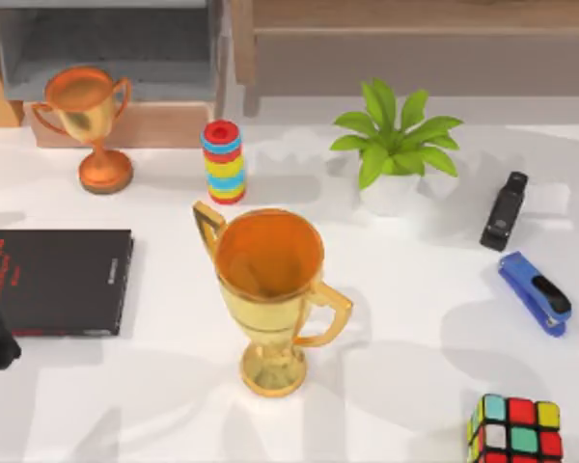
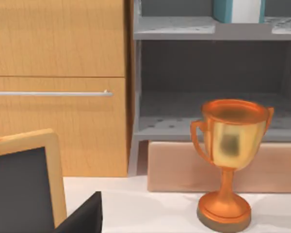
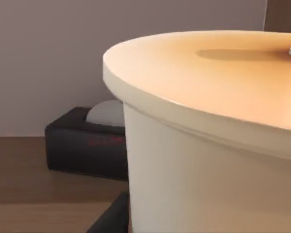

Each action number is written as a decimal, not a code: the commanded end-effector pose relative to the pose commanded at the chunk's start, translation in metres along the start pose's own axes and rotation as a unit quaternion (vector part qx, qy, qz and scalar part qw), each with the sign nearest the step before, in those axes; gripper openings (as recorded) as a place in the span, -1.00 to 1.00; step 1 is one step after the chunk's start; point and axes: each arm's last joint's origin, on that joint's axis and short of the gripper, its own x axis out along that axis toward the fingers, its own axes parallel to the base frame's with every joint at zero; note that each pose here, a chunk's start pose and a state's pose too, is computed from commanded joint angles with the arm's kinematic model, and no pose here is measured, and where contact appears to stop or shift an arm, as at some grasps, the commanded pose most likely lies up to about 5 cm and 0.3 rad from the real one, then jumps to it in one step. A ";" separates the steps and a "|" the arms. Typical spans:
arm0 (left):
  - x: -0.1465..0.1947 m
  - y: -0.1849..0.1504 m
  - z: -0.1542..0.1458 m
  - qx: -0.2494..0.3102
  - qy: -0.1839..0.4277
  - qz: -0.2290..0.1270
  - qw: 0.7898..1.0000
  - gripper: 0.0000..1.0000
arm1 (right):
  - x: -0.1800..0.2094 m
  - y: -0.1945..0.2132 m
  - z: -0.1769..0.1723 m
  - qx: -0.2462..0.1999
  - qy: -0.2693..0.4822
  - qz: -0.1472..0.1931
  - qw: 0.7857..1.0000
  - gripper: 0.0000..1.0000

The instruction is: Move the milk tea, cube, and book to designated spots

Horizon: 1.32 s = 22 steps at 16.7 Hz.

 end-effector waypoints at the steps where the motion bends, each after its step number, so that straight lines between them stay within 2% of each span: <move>1: 0.000 0.000 0.000 0.000 0.000 0.000 1.000 1.00 | -0.002 -0.011 -0.014 0.002 0.007 0.001 1.000 -1.00; 4: 0.000 0.000 0.000 0.000 0.000 0.000 1.000 1.00 | -0.009 -0.038 -0.053 0.008 0.025 0.009 1.000 -1.00; 7: 0.000 0.000 0.000 0.000 0.000 0.000 1.000 1.00 | -0.013 -0.055 -0.078 0.007 0.025 0.020 0.999 -1.00; 15: 0.000 0.000 0.000 0.000 0.000 0.000 1.000 1.00 | -0.013 -0.058 -0.087 0.007 0.022 0.026 0.999 -1.00; 22: 0.000 0.000 0.000 0.000 0.000 0.000 1.000 1.00 | -0.015 -0.060 -0.113 0.004 0.019 0.024 1.000 -1.00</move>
